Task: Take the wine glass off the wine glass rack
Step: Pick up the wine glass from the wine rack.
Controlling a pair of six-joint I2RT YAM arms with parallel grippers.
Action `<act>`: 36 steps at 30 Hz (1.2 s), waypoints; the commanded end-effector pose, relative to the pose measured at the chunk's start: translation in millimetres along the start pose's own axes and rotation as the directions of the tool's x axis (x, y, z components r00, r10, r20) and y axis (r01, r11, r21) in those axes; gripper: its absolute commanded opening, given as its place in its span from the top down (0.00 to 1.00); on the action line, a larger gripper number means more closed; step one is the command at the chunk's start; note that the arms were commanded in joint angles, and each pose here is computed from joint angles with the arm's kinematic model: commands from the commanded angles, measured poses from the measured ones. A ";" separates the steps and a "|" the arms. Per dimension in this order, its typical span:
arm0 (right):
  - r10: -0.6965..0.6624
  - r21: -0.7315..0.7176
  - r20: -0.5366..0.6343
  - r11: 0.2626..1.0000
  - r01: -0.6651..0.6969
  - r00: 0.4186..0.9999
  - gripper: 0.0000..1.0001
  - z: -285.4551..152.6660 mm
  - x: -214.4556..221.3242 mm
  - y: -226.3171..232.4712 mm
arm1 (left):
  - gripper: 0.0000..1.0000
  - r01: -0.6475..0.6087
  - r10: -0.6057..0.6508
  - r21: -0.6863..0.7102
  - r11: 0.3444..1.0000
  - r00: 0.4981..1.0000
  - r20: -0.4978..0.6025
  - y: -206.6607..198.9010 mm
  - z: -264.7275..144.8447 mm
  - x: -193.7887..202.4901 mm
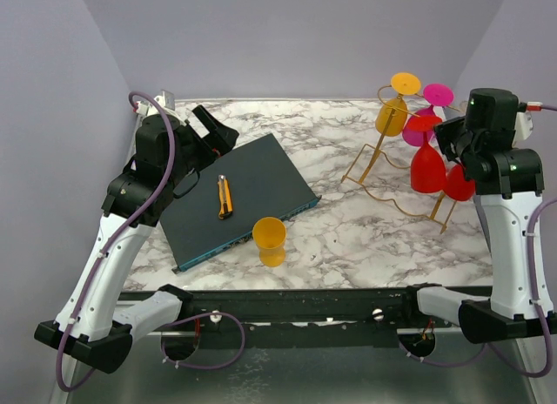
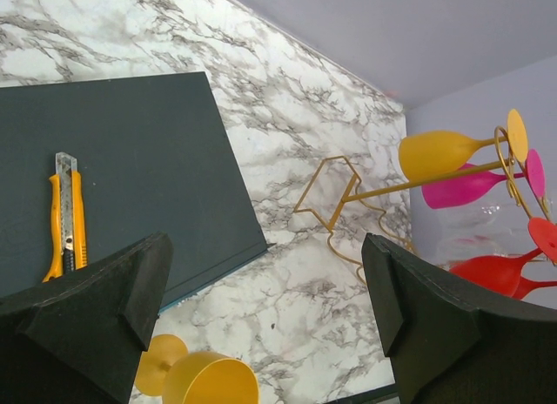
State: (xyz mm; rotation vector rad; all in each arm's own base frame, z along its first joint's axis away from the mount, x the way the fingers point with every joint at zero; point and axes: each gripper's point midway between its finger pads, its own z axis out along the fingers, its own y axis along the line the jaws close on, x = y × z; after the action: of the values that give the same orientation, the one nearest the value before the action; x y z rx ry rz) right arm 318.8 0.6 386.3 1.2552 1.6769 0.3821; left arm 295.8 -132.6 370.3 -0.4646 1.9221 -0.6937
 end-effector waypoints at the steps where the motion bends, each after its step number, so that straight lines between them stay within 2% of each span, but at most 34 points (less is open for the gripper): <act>1: 0.024 -0.006 0.010 1.000 -0.024 1.000 1.00 -7.4 -3.8 -3.3 | 0.01 0.015 -0.015 0.051 0.999 1.000 0.002 -12.5 -4.9 -5.6; 16: -0.007 -0.086 -0.074 0.996 0.000 0.997 1.00 -31.1 7.5 -0.4 | 0.01 0.076 -0.066 0.133 0.988 0.995 -0.081 -28.6 -4.0 9.7; 26: -0.087 -0.179 -0.194 0.983 0.052 0.977 1.00 -46.4 30.7 3.4 | 0.02 0.196 -0.144 0.251 0.948 0.967 -0.211 -52.8 -3.4 30.8; 30: -0.127 -0.242 -0.252 0.968 0.065 0.959 1.00 -51.1 42.6 11.7 | 0.03 0.259 -0.179 0.296 0.919 0.946 -0.270 -63.7 -2.5 38.4; 36: -0.215 -0.402 -0.421 0.915 0.031 0.881 1.00 -58.6 79.7 36.3 | 0.04 0.366 -0.222 0.369 0.854 0.899 -0.377 -90.5 0.1 56.4</act>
State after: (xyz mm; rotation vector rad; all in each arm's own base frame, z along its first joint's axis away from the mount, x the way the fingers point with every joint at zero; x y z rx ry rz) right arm 285.9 66.4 389.5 0.9735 1.8930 0.7313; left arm 280.7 -207.1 374.5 -0.4324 1.9640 -1.2473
